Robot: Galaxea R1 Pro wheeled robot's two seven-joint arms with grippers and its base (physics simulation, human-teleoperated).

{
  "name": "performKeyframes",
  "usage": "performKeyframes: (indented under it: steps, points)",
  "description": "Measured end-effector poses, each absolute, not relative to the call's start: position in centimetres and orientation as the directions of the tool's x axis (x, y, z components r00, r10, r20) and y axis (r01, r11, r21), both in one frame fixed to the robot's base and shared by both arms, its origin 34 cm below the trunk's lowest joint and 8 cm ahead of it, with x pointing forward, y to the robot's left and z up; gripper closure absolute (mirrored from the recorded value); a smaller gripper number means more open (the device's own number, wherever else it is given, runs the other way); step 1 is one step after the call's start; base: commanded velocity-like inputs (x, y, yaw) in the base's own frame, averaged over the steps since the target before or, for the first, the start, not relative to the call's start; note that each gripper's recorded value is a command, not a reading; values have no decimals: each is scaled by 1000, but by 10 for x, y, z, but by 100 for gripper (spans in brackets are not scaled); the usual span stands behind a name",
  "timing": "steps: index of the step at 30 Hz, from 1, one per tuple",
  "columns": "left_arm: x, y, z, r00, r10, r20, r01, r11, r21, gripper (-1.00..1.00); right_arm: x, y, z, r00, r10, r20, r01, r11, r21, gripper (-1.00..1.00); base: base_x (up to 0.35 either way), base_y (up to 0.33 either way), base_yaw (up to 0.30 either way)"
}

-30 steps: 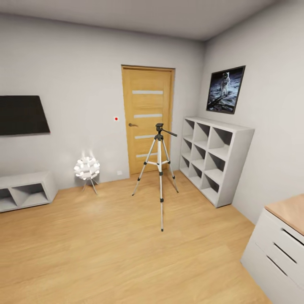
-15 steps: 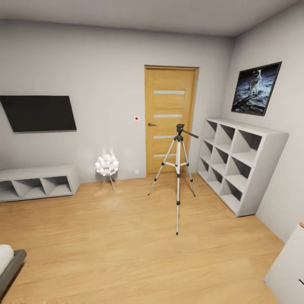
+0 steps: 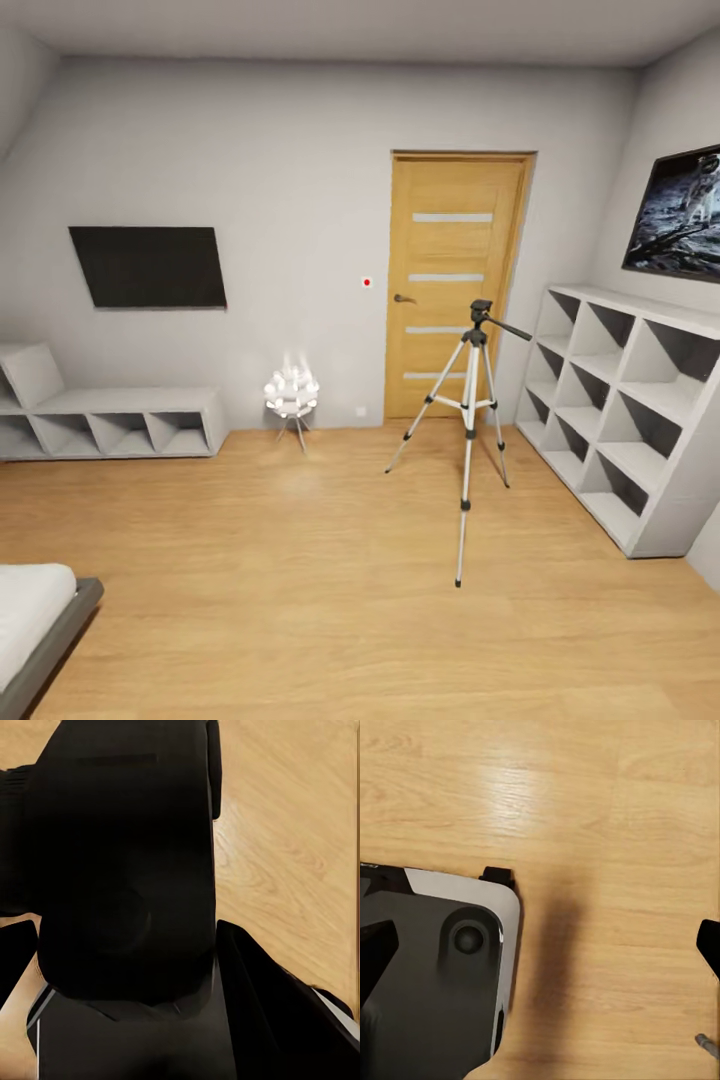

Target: Attach the digital camera to the camera tripod in the bedroom.

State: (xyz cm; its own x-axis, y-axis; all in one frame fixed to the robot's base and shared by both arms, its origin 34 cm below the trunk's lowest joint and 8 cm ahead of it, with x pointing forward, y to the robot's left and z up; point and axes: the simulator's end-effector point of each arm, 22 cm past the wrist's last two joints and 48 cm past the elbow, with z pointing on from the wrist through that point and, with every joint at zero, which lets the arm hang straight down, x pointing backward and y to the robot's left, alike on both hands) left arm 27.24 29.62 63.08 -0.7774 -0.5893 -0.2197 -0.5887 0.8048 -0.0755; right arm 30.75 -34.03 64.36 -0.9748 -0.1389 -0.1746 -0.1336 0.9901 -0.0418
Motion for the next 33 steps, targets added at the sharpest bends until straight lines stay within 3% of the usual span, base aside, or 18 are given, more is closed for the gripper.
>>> performKeyframes:
  steps: [33]
  points:
    - [272,296,631,-779,-588,-216,-587,806,-75,100,308,-342,644,-974,-140,-177,-134,990,-45,-100,324,0,3]
